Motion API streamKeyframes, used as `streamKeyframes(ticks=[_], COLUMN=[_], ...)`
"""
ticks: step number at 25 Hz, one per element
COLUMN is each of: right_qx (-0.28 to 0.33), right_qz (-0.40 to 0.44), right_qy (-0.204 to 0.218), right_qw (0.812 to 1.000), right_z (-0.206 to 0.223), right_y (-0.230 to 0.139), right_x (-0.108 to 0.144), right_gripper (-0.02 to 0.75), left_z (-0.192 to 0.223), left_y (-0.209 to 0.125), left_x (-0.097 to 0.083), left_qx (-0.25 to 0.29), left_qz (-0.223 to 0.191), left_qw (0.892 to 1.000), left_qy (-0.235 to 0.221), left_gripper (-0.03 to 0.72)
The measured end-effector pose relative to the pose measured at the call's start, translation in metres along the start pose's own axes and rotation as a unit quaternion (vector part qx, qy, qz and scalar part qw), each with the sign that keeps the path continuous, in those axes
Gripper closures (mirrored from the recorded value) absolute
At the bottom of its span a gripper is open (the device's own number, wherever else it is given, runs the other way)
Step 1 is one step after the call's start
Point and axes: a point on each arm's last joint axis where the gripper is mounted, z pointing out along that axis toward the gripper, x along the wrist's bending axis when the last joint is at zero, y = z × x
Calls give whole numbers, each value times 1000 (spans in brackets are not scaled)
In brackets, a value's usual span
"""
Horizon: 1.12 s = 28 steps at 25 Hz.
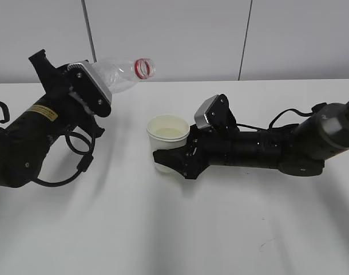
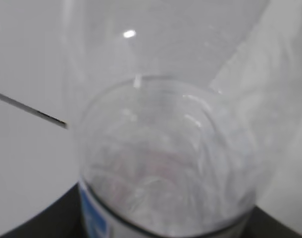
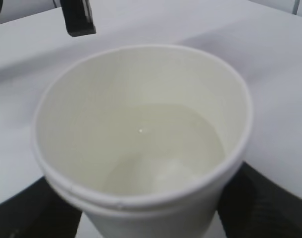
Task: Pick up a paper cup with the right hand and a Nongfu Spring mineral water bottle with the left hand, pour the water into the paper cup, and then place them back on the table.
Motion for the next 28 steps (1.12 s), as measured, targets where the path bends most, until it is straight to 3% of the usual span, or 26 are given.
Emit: streamKeyframes(ticks=[5,10,15,22,24,28], right_qx=[-5,-16,-26,-38,-42,-45], right_qz=[8,23,37,47,51,76], right_qy=[-9,-29,-47,-74,-84,-124], right_qw=[1000,999,998,995,994,988], right_z=[0,0,0,-1,-1,-3], right_y=[1,3,4,6,7,6], right_x=[-2,-5,-9,-14,-16,-23], right_gripper=[177,177,177,177,177,177], left_z=[0,0,-1,-1,-1,-1], left_y=[-3,-6,-10,-11,-12,-12], left_x=[2,1,-1,-4,-5,-6], left_qx=[18,35,52,64,71,74], left_qz=[-93,-196,-326,-490,-509,-524], left_qw=[995,980,944,869,858,848], left_qy=[11,12,14,14,10,9], left_gripper=[328,328,329,329,329,329])
